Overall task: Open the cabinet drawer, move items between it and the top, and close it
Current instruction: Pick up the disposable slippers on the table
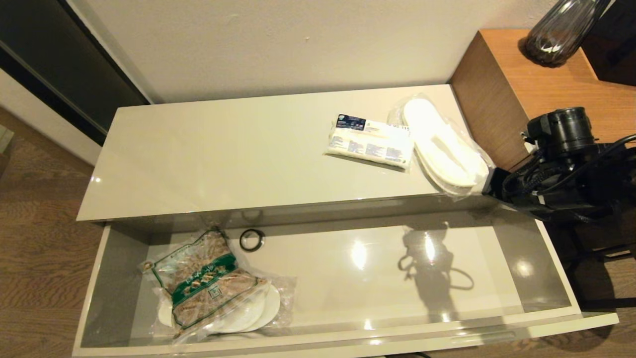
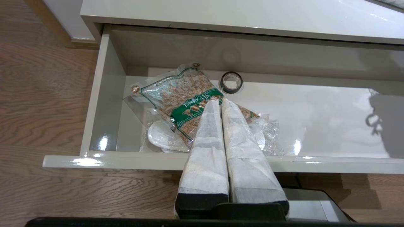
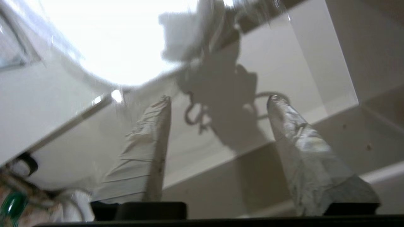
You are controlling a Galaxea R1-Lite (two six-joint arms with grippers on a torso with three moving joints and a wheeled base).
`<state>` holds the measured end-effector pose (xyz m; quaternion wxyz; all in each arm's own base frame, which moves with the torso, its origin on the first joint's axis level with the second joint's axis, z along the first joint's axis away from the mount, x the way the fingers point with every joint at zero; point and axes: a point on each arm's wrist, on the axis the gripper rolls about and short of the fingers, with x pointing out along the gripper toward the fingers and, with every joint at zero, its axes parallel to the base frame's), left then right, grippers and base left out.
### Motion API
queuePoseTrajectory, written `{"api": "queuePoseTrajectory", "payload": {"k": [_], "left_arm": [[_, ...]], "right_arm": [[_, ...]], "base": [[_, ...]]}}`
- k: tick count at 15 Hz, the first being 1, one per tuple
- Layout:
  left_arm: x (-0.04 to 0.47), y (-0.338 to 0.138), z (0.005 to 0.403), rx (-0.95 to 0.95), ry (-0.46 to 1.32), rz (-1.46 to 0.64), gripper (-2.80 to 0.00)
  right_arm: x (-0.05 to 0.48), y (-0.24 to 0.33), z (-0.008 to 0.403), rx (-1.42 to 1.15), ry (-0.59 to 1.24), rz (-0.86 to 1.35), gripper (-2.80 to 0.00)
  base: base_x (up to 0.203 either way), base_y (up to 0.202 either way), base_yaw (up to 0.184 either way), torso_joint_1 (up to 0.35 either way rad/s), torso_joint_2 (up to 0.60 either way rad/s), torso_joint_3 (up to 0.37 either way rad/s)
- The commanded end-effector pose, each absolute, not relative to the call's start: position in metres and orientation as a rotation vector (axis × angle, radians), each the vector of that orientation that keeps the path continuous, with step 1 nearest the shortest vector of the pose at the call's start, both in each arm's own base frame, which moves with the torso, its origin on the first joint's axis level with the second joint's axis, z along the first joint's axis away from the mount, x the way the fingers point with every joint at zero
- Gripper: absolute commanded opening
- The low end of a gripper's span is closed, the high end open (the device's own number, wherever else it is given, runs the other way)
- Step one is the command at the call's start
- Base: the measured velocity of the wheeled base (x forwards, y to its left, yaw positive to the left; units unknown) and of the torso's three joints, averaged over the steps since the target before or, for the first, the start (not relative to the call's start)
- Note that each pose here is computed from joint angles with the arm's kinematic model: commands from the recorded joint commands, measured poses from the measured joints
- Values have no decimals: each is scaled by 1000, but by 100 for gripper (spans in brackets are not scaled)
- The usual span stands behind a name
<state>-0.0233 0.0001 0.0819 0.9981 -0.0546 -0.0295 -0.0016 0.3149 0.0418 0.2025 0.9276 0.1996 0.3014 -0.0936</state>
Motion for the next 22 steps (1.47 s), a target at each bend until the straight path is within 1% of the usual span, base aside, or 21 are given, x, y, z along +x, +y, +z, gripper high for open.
{"api": "queuePoseTrajectory", "payload": {"k": [1, 4, 7, 14, 18, 22], "left_arm": [[-23, 0, 82, -111, -58, -2, -280], [-23, 0, 82, -111, -58, -2, -280], [-23, 0, 82, -111, -58, -2, -280], [-23, 0, 82, -111, -58, -2, -280], [-23, 0, 82, -111, -58, -3, -280], [-23, 0, 82, -111, -58, -3, -280]], "right_arm": [[334, 45, 192, 409, 595, -193, 0], [344, 47, 189, 429, 525, -178, 0], [334, 45, 206, 448, 468, -160, 0], [340, 45, 215, 495, 431, -155, 0], [355, 47, 200, 584, 457, -182, 0], [362, 49, 181, 653, 397, -155, 0]], "base": [[0, 0, 0, 0, 0, 0], [0, 0, 0, 0, 0, 0], [0, 0, 0, 0, 0, 0], [0, 0, 0, 0, 0, 0], [0, 0, 0, 0, 0, 0], [0, 0, 0, 0, 0, 0]]}}
